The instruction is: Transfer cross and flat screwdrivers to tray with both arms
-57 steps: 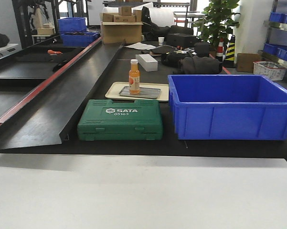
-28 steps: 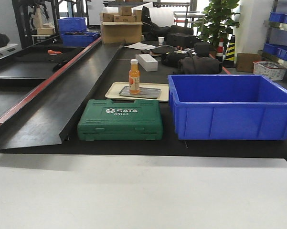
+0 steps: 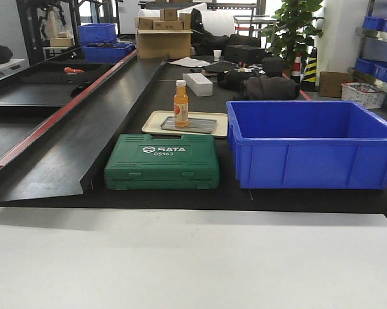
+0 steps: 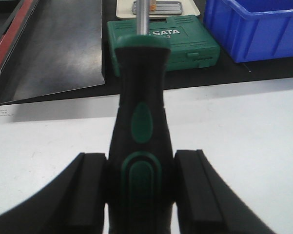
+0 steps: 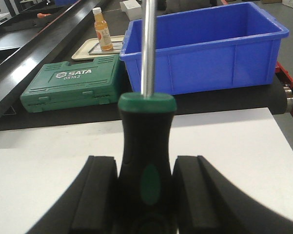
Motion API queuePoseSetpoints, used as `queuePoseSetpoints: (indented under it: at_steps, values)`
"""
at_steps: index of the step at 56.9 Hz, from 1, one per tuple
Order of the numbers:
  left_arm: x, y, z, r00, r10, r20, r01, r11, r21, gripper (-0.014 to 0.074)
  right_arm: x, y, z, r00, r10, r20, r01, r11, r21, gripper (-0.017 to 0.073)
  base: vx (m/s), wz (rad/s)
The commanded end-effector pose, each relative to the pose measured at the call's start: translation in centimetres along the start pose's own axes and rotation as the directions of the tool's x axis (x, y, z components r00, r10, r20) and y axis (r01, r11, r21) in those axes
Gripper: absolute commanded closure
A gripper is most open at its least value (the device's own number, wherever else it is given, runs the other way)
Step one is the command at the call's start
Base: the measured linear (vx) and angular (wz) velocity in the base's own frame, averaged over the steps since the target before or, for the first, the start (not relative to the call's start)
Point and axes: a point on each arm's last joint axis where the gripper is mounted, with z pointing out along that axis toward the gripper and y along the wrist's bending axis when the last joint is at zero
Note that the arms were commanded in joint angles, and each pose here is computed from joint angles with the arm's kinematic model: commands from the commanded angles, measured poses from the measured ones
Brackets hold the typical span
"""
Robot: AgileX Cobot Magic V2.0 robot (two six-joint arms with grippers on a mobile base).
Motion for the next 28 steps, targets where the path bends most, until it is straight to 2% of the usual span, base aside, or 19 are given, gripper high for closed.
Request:
queuePoseSetpoints:
  at_steps: [1,28]
  values:
    - [-1.63,0.03,-0.92,0.991,-0.016,0.136,0.017,1.0,-0.01,0.0594,-1.6,0.19,-0.46,0.993,-0.003,0.118,0.004,1.0,-0.011,0.0568,0.0,0.0]
    - [-1.62,0.05,-0.8,0.991,-0.016,0.132,0.018,1.0,-0.01,0.0594,-1.6,0.21,-0.46,0.993,-0.003,0.117,0.004,1.0,-0.012,0.0568,-0.01,0.0]
